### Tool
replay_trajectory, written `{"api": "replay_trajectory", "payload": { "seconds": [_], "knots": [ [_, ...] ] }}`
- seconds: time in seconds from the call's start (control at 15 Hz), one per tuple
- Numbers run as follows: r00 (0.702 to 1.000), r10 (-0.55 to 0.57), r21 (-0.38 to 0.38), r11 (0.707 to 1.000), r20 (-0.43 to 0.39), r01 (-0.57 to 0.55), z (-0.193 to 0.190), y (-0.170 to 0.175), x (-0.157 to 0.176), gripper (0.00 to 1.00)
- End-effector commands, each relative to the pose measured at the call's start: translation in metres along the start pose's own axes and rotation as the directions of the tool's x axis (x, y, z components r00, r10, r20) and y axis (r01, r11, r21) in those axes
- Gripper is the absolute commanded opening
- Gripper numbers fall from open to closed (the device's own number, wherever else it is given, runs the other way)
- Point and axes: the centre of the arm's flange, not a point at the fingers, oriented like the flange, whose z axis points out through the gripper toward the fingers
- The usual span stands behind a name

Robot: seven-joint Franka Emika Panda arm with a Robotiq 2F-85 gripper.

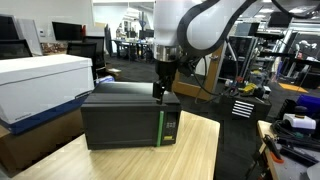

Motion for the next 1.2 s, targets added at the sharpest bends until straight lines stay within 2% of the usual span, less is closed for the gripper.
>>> {"api": "replay_trajectory", "payload": {
  "seconds": [0.0,0.2,0.33,0.6,0.8,1.13],
  "knots": [
    [0.996,0.067,0.115,0.991,0.063,-0.074,-0.005,0.012,0.004,1.0],
    [0.988,0.14,0.167,0.975,0.061,-0.149,-0.009,0.02,0.003,1.0],
    [0.987,0.139,0.198,0.968,0.074,-0.151,-0.011,0.026,0.0,1.0],
    [0.999,0.03,0.203,0.978,0.037,-0.037,-0.023,0.051,-0.007,1.0],
    [0.998,-0.047,0.25,0.968,0.044,0.034,-0.041,0.076,-0.015,1.0],
    [0.996,-0.057,0.205,0.978,0.074,0.04,-0.072,0.095,-0.035,1.0]
  ]
}}
